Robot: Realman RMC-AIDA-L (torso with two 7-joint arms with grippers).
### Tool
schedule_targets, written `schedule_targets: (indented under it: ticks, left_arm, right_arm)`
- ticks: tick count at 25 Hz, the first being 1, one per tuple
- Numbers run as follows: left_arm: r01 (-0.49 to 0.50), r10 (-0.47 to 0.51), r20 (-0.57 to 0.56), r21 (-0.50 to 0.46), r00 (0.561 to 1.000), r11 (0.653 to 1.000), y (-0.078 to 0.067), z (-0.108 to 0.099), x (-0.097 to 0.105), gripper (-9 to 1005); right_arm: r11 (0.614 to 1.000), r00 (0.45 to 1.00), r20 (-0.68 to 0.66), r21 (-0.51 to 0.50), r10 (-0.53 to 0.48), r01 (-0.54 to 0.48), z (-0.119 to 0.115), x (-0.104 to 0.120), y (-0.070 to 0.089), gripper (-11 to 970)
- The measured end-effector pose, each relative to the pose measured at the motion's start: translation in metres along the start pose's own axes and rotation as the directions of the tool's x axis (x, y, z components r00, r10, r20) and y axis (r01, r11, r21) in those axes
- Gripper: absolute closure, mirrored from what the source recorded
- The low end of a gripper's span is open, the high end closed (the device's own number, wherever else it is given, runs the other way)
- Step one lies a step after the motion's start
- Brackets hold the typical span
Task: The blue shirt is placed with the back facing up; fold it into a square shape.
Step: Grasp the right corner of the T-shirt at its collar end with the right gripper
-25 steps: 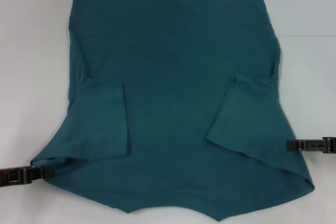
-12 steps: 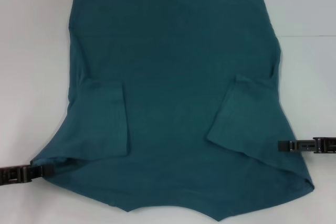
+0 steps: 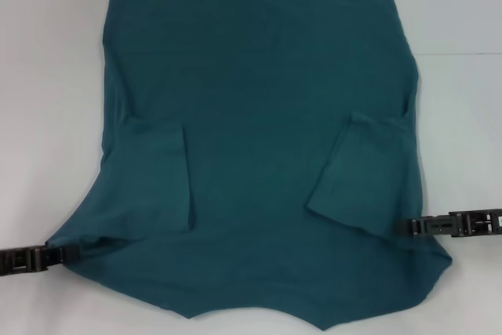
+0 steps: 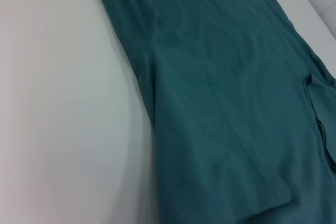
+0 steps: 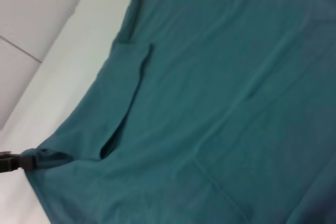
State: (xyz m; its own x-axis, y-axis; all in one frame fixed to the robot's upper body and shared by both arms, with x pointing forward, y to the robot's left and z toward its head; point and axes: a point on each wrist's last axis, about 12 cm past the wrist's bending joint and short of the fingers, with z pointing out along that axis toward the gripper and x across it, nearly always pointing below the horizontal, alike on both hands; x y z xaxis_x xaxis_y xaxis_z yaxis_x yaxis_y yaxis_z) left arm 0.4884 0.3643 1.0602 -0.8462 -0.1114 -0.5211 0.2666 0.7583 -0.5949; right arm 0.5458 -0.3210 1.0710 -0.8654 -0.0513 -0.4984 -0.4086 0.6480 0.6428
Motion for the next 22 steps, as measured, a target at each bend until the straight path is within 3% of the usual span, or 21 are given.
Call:
schedule_targets:
  ticks: [22]
  left_arm:
    - [0.0, 0.0, 0.002, 0.008, 1.0, 1.0, -0.002, 0.004, -0.002, 940]
  right_arm:
    - [0.998, 0.994, -0.097, -0.028, 0.045, -0.048, -0.005, 0.012, 0.002, 35]
